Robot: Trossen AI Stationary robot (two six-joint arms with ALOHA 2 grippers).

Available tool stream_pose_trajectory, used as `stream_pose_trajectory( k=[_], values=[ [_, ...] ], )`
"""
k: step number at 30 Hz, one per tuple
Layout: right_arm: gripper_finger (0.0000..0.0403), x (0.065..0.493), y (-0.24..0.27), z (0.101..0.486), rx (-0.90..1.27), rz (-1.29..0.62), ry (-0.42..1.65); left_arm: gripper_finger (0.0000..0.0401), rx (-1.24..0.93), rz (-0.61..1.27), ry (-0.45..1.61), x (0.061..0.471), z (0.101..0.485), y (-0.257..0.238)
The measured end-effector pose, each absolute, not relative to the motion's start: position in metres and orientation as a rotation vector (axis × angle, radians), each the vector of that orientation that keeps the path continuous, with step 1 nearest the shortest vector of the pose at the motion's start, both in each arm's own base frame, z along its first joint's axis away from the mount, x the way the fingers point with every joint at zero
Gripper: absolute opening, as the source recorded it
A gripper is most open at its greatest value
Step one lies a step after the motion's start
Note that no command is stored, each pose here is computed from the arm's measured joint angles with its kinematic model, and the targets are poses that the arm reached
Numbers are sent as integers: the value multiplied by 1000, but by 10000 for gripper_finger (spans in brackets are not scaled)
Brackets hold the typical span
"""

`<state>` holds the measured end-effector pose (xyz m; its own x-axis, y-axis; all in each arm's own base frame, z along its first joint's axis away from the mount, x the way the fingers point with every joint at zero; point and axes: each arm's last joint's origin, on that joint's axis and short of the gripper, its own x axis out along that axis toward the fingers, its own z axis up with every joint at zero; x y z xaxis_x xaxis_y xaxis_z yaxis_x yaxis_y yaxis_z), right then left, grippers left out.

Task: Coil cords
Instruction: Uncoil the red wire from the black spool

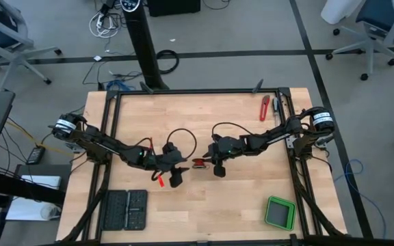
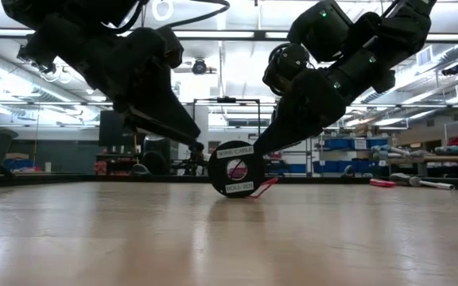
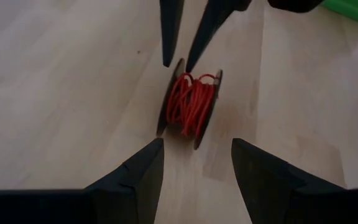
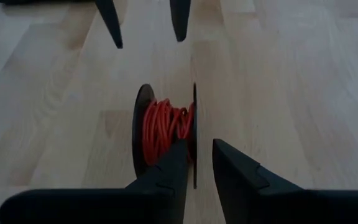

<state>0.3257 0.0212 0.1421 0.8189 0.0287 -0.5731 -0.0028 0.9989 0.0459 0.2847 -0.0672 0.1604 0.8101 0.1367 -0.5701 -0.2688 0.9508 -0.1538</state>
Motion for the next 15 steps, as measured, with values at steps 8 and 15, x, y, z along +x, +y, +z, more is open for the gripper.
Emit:
stream_pose_trajectory(
  k=[8,15],
  values=[
    [8,324,21,139,23,17,647,193,-154,269,540,282,163,-77],
    [2,324,22,139,24,18,647,193,-144,269,540,282,163,-78]
  ],
)
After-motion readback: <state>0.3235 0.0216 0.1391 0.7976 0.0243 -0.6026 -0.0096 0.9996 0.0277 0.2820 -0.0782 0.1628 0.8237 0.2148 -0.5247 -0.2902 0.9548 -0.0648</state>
